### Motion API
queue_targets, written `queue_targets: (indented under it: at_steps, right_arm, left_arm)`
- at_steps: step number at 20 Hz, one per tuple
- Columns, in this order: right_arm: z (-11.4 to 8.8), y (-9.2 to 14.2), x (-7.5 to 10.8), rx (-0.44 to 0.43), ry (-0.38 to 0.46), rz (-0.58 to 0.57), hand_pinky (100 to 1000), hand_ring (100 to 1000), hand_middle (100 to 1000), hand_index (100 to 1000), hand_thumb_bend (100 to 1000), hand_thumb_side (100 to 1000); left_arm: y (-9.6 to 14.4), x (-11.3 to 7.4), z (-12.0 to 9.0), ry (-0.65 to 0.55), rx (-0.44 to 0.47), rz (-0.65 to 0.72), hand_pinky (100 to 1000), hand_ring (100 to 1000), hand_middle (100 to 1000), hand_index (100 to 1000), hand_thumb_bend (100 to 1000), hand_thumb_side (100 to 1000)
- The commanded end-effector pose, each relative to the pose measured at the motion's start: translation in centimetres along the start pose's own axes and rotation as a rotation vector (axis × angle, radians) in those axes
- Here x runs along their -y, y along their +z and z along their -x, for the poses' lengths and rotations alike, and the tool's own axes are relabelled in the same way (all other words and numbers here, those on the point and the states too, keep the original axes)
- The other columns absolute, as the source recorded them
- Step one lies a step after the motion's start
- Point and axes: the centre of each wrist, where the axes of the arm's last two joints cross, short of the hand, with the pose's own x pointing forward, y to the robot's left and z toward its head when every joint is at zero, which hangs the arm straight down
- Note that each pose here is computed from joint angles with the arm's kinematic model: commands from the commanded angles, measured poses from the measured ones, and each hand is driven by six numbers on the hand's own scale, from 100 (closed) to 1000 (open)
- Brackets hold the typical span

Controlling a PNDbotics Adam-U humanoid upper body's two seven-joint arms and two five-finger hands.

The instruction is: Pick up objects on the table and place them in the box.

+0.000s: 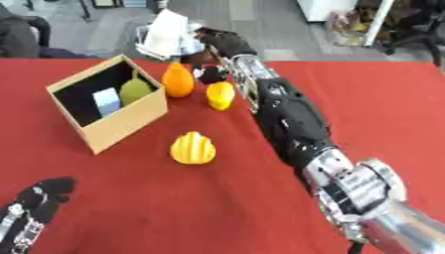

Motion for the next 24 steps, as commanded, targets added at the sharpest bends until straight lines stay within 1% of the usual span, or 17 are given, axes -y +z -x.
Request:
queue_targets:
  at_steps: [1, 4, 8, 9, 11, 12, 13, 14, 15, 17, 18, 19, 21, 22, 24]
  right_arm:
    - [1.4, 0.1, 1.0, 0.0, 0.014, -0.037, 802, 770, 820, 928, 153, 708]
    - [1.4, 0.1, -0.1, 0.028, 0.041, -0.122, 829, 798, 838, 927, 196, 742]
    - [1.1, 0.1, -0.8, 0.055, 0.085, -0.216, 850, 819, 848, 912, 243, 761]
    - [1.0, 0.1, -1.0, 0.062, 0.093, -0.239, 851, 819, 848, 910, 245, 760]
    - [0.7, 0.0, -1.2, 0.073, 0.116, -0.28, 866, 830, 845, 896, 284, 737]
    - [0.6, 0.0, -1.1, 0.076, 0.13, -0.297, 874, 834, 841, 890, 305, 700]
    - [0.5, 0.0, -1.1, 0.075, 0.145, -0.314, 876, 834, 837, 886, 307, 674]
    - [0.5, 0.0, -1.0, 0.071, 0.157, -0.327, 872, 824, 817, 867, 290, 589]
    - [0.5, 0.0, -1.0, 0.064, 0.163, -0.336, 861, 807, 797, 848, 269, 477]
    - [0.6, 0.1, -0.8, 0.046, 0.169, -0.328, 782, 723, 699, 747, 250, 174]
    - [0.6, 0.1, -0.5, 0.035, 0.171, -0.305, 754, 682, 655, 710, 239, 100]
    - [0.5, 0.1, -0.1, 0.024, 0.173, -0.275, 716, 632, 602, 671, 203, 100]
    - [0.4, 0.2, 0.4, 0.014, 0.17, -0.222, 707, 622, 590, 662, 199, 100]
    - [0.4, 0.2, 0.5, 0.013, 0.168, -0.2, 622, 539, 464, 550, 192, 100]
    - [0.0, 0.1, 2.6, 0.029, 0.16, -0.105, 618, 523, 446, 535, 184, 100]
  left_arm:
    - [0.1, -0.8, -0.2, -0.025, 0.007, -0.015, 802, 811, 776, 852, 422, 906]
    - [0.1, -0.8, -0.2, -0.027, 0.006, -0.016, 802, 811, 776, 852, 422, 906]
    - [0.1, -0.8, -0.2, -0.028, 0.007, -0.019, 802, 811, 777, 852, 422, 906]
    - [0.1, -0.8, -0.2, -0.028, 0.007, -0.019, 802, 811, 777, 852, 422, 906]
    - [0.1, -0.8, -0.2, -0.027, 0.007, -0.018, 802, 811, 777, 853, 422, 907]
    - [0.1, -0.8, -0.2, -0.027, 0.007, -0.018, 802, 811, 777, 853, 421, 908]
    - [0.1, -0.8, -0.2, -0.027, 0.007, -0.017, 802, 811, 777, 853, 420, 909]
    - [0.1, -0.8, -0.2, -0.027, 0.007, -0.017, 802, 811, 777, 853, 420, 909]
    - [0.1, -0.8, -0.2, -0.027, 0.008, -0.017, 802, 811, 777, 853, 420, 909]
    - [0.1, -0.8, -0.2, -0.026, 0.007, -0.018, 802, 811, 777, 853, 415, 912]
    - [0.1, -0.8, -0.2, -0.026, 0.006, -0.019, 802, 811, 777, 853, 415, 912]
    - [0.1, -0.8, -0.2, -0.025, 0.006, -0.019, 802, 811, 777, 853, 414, 912]
    - [0.1, -0.8, -0.2, -0.025, 0.006, -0.019, 802, 811, 777, 853, 414, 912]
    - [0.1, -0.8, -0.2, -0.025, 0.006, -0.018, 802, 811, 777, 853, 414, 911]
    - [0.1, -0.8, -0.2, -0.024, 0.005, -0.018, 802, 811, 777, 853, 412, 912]
